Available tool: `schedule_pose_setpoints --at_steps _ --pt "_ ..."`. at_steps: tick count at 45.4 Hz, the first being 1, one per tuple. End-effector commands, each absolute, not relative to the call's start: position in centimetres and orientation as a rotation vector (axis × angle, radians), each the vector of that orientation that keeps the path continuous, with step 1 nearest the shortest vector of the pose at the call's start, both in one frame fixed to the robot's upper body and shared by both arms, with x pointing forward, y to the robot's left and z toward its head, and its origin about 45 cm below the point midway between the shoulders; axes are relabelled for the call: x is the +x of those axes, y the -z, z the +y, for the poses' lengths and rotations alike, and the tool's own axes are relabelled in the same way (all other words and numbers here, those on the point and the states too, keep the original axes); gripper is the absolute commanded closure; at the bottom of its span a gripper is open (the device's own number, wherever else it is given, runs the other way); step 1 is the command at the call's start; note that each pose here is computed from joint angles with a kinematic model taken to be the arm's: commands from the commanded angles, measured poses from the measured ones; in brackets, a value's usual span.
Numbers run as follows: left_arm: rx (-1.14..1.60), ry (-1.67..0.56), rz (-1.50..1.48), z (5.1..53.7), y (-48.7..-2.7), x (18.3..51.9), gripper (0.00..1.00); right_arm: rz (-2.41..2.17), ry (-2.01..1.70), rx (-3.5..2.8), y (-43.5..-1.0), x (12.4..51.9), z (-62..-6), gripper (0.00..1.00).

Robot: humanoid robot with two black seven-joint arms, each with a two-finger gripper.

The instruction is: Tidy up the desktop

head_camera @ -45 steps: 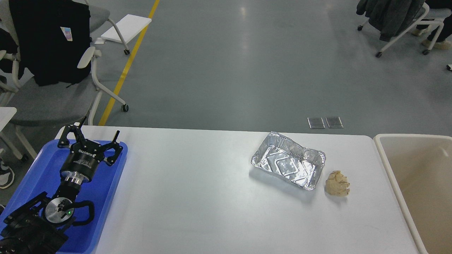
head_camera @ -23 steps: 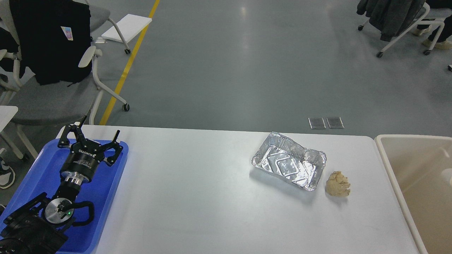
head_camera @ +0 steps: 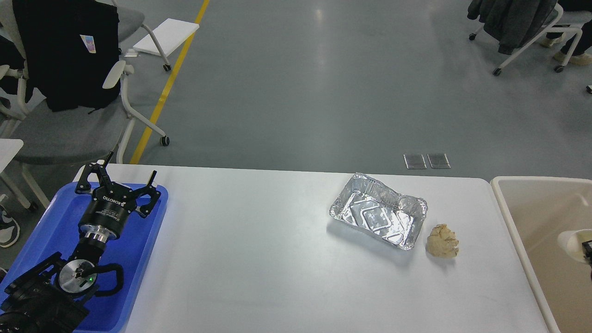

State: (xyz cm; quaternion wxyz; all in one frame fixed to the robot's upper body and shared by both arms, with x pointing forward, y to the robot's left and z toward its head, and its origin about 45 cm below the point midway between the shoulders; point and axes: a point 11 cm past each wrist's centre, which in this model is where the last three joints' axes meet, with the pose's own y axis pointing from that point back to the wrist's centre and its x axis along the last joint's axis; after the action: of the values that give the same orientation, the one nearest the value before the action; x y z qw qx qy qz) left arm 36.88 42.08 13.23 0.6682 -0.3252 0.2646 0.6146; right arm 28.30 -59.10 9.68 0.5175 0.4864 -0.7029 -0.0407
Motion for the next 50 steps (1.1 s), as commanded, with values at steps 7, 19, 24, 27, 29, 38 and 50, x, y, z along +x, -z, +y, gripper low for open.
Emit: schedule_pose_setpoints --at_steps 7,19,24,27,29,38,50 --pt "-0.734 -1.386 0.597 42.1 -13.2 36.9 0.01 -1.695 0.135 1.208 -9.3 28.4 -58.2 0.0" --pt "-0.734 -1.386 0.597 42.1 -13.2 36.9 0.01 -1.699 0.11 1.212 -15.3 27.8 -61.3 0.0" --pt "-0.734 -1.385 0.597 42.0 -13.2 36.9 0.01 -1.722 0.078 1.2 -18.1 27.7 -62.7 0.0" --pt "-0.733 -1.384 0.598 42.0 -13.2 36.9 0.01 -1.743 0.071 1.194 -19.5 27.5 -63.4 0.0" --pt "-0.732 -1.386 0.598 42.0 -13.2 36.9 0.01 -1.755 0.072 1.197 -20.2 27.5 -63.7 0.0" --pt "-0.732 -1.385 0.598 42.0 -13.2 36.9 0.01 -1.844 0.05 1.237 -24.7 28.3 -64.4 0.0" --pt "-0.732 -1.386 0.598 42.0 -13.2 36.9 0.01 -2.104 -0.097 1.416 -33.8 34.5 -61.8 0.0"
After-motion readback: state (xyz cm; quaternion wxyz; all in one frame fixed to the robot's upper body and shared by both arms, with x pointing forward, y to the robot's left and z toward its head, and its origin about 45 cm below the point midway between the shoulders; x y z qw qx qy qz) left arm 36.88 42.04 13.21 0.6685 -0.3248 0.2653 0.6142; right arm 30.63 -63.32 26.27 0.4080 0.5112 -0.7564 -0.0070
